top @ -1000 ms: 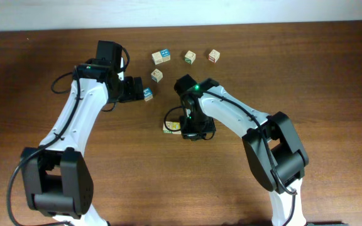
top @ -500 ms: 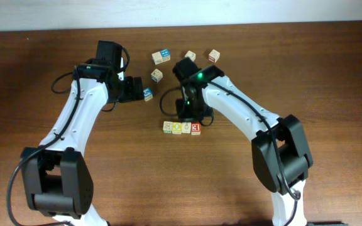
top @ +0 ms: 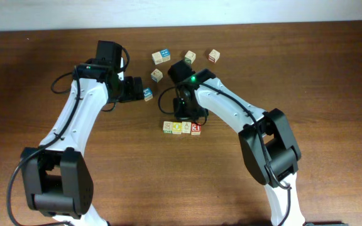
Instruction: Rotate 4 blocks
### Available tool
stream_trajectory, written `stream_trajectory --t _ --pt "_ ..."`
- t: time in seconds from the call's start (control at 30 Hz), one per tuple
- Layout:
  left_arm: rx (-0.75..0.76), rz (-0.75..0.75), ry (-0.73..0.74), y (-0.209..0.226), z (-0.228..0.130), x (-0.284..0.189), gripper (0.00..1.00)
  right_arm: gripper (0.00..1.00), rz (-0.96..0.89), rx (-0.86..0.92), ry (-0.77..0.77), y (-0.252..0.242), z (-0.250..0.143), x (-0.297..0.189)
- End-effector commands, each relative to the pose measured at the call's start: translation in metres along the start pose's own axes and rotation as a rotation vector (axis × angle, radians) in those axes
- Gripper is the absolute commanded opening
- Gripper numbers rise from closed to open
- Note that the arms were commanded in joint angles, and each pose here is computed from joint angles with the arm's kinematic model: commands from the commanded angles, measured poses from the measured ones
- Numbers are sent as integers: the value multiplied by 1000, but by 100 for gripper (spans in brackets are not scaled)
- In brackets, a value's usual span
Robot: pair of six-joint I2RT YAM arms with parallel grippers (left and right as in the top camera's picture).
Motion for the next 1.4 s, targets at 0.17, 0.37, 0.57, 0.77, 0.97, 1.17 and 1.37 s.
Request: stream_trajectory --t 0.17,0.37,0.57,0.77,0.97,1.17,1.37 --pt "-7 -4 -1 -1 3 2 99 4 -3 5 24 4 -5 3" --pt "-7 -4 0 -1 3 2 99 4 -5 1 30 6 -7 3" --pt "-7 -4 0 -1 3 2 99 5 -29 60 -10 -22 11 -8" --pt "-7 -4 0 -1 3 2 99 5 -85 169 119 -69 0 -11" --pt "-7 -4 0 -1 3 2 99 4 -48 125 206 -48 -23 5" --pt "-7 -4 0 -1 3 2 99 4 -2 129 223 -43 -25 5" --pt "-7 -4 0 -1 3 2 99 4 -4 128 172 -50 -15 0"
Point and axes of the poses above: each gripper's point midway between its finger pads, its own x axis out along the fingers, its own y axis along the line the jaws close on, z = x × y, the point moved 8 cm from there along -x, back along the fingers, and after that the axes turned 5 degrees about -x, right-handed, at the moved point
